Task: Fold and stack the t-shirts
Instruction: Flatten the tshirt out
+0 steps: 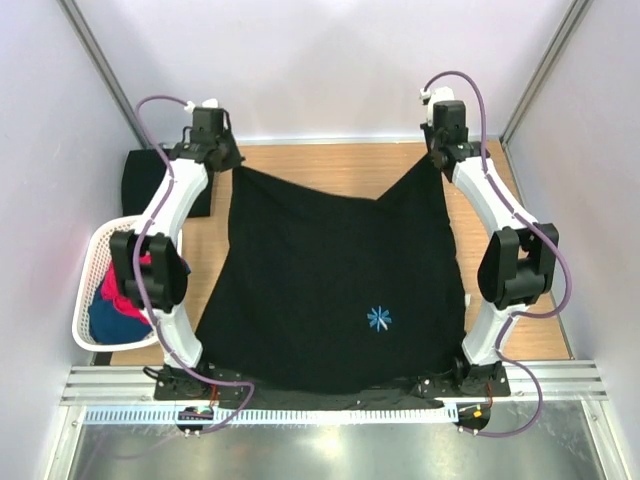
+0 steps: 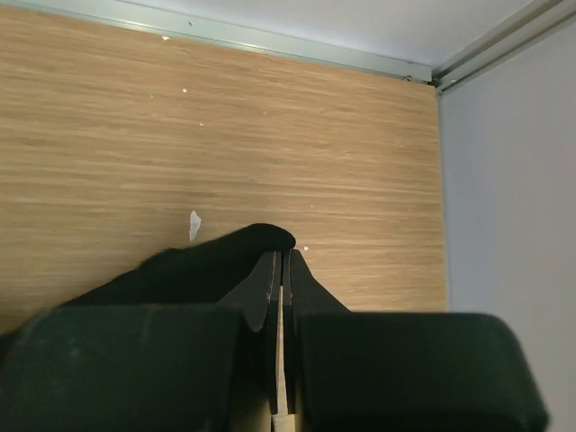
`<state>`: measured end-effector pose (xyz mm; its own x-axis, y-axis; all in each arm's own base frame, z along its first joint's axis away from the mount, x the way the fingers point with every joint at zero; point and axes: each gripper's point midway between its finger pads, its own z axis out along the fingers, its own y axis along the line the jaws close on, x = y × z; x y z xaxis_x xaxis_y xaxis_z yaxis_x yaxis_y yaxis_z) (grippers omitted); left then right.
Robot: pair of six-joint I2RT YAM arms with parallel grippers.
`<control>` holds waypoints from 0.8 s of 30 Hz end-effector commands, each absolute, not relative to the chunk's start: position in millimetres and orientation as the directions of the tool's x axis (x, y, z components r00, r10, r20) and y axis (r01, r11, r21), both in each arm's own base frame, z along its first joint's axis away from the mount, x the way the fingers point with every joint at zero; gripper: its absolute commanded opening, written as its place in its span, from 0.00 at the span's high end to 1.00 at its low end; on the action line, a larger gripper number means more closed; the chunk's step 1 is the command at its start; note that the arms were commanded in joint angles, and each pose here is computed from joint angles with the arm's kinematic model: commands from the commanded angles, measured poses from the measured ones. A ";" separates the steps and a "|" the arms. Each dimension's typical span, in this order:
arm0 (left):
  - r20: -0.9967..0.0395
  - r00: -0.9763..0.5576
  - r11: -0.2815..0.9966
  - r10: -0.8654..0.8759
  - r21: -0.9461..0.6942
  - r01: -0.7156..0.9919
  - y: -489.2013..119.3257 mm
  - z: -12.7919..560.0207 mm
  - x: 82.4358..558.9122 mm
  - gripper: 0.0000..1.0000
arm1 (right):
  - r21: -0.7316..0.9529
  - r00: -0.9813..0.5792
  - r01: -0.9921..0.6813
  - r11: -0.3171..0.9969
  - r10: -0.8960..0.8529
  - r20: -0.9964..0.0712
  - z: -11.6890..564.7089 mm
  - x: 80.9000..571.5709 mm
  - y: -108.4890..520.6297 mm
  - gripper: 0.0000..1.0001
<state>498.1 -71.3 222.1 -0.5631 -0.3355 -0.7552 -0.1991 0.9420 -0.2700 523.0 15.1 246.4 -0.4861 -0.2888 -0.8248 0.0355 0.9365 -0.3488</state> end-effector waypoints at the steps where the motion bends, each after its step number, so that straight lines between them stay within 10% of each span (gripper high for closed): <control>1: -0.895 -0.273 0.930 -0.353 -0.368 0.005 -87.5 365.9 527.4 1.00 | -0.173 -0.042 0.120 0.978 -0.169 -0.985 425.8 525.1 25.5 0.99; 9: -0.944 -0.063 0.926 -0.325 -0.331 0.183 -89.4 486.8 457.8 1.00 | -0.112 0.274 0.125 0.986 -0.142 -0.951 582.2 425.5 18.3 0.99; 24: -0.877 0.228 0.889 -0.423 -0.354 0.288 -56.7 597.7 233.5 1.00 | -0.043 0.569 0.117 0.992 -0.102 -0.816 684.3 186.6 -13.5 0.99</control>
<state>255.0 -56.3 598.1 0.2367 -0.4176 -0.8772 0.2695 0.8957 -0.3537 220.5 -13.4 675.2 0.5417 -0.1173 -0.8324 0.1454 0.9884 -0.0446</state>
